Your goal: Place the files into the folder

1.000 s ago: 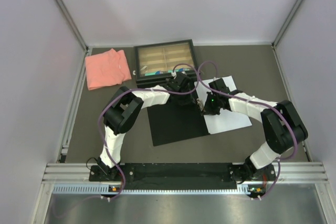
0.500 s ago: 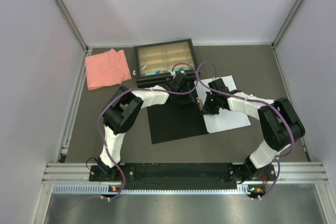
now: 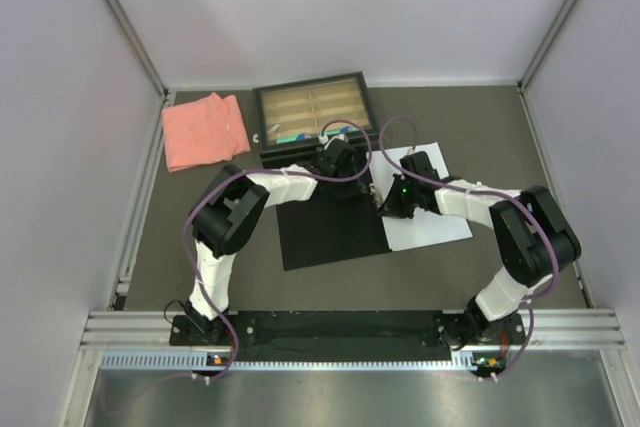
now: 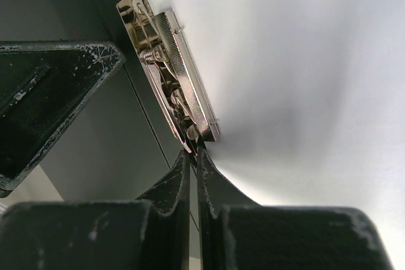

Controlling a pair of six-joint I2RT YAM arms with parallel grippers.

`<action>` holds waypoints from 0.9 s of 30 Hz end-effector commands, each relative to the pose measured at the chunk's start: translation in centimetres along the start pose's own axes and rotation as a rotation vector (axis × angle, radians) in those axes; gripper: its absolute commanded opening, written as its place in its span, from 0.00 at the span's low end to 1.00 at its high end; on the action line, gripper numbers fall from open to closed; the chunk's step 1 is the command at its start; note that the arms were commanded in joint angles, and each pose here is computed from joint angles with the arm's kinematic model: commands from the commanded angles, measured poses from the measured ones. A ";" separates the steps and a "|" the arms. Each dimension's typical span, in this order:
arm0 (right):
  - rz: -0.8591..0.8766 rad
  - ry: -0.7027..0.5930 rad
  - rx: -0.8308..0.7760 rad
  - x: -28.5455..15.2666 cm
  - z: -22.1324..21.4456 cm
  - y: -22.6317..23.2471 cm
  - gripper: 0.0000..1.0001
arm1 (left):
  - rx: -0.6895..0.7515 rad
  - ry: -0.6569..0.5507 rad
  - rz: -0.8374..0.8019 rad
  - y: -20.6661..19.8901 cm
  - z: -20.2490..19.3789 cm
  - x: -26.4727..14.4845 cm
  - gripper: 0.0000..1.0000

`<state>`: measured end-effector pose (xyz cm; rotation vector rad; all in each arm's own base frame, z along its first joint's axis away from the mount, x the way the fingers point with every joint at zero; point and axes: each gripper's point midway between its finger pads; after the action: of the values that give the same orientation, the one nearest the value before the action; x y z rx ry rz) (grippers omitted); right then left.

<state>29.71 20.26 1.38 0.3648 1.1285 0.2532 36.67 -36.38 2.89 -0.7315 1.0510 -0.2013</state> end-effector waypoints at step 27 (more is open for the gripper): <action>-0.258 0.409 0.112 -0.2 -3.0 -4.5 0.00 | 0.119 0.141 0.104 4.1 -8.4 0.9 0.04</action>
<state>29.93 20.87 1.99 0.4159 1.3971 0.2391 34.29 -38.48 2.77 -0.6404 0.9797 -0.2320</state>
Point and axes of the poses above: each gripper's point midway between its finger pads, its own x axis out along the fingers, its own y axis along the line the jaws close on, z = x × y, and after that the axes turned 12 degrees about -x, right-handed
